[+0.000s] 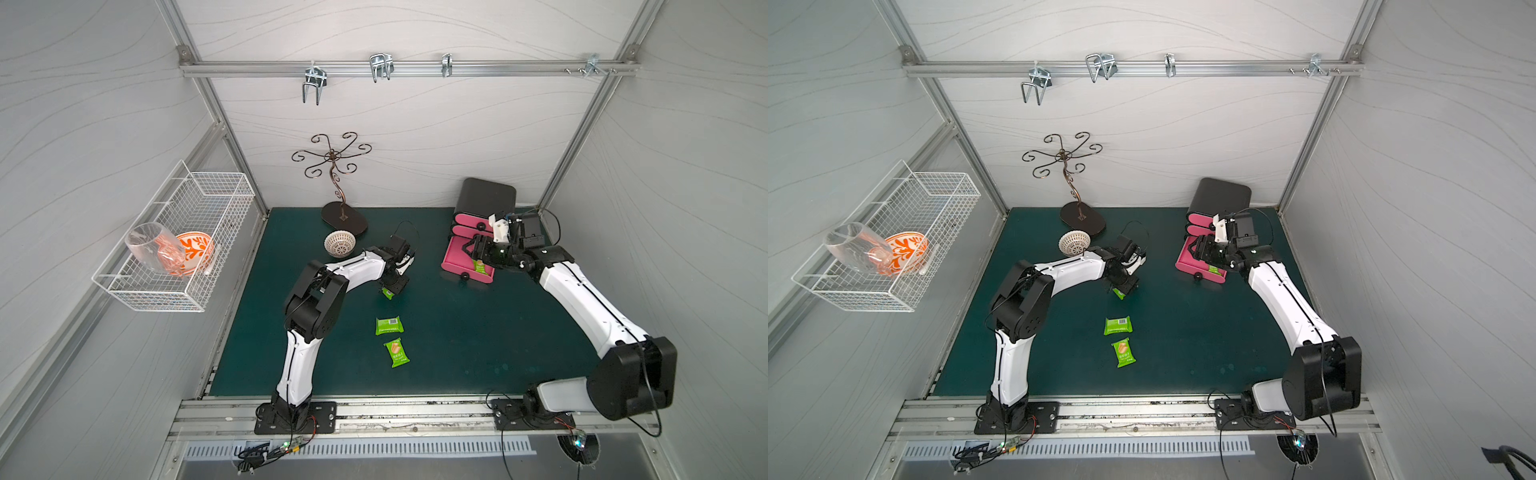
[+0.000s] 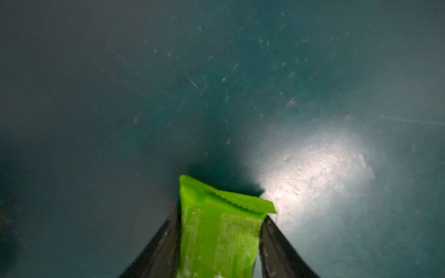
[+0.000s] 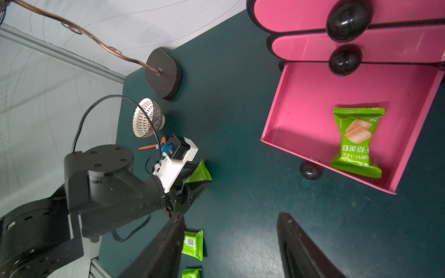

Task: Place the cookies into the drawer by color
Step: Pick up the cookie at the center of the board.

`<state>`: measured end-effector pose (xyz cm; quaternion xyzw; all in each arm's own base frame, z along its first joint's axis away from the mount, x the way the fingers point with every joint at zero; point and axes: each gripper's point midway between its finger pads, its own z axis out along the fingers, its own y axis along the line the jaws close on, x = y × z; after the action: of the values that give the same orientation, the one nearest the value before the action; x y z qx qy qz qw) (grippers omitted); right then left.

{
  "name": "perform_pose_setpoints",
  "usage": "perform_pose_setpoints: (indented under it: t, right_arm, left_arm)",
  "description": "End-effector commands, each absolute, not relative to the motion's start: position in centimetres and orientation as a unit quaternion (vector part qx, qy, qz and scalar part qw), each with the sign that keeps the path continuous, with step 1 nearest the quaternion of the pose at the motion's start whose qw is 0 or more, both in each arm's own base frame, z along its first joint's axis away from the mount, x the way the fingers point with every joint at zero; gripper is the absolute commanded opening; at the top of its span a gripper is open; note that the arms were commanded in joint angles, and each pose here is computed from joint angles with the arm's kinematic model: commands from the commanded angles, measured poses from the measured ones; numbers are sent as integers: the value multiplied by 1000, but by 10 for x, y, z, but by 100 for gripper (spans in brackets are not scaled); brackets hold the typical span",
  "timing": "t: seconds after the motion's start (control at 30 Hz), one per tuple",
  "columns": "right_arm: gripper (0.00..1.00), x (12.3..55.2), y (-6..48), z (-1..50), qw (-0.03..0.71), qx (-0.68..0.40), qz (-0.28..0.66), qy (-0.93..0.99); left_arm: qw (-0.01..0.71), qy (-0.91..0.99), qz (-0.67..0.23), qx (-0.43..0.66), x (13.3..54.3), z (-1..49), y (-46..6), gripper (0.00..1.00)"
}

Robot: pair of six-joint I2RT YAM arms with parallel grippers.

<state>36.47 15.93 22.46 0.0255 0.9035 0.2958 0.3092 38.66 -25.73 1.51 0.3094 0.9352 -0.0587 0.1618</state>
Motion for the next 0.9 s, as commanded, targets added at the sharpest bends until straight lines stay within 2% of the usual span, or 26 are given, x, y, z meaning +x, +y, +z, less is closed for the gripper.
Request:
perform_pose_setpoints:
  t: [0.0,0.2,0.47,0.67,0.87]
  right_arm:
    - [65,366,158,233,313,31,299,901]
    - [66,379,153,244,331,45,297,894]
    - [66,388,142,259,347,71,306,883]
    - [66,390,118,268,361,115,298,876]
    - [67,387,102,265,356,164,300,870]
  left_arm:
    - [98,949,-68,292,351,-11,-243,48]
    - [83,954,-108,269,333,-5,-247,36]
    - [112,955,-161,224,342,33,-267,31]
    - [150,943,-224,194,359,79,-292,24]
    - [191,917,-311,163,378,138,-325,23]
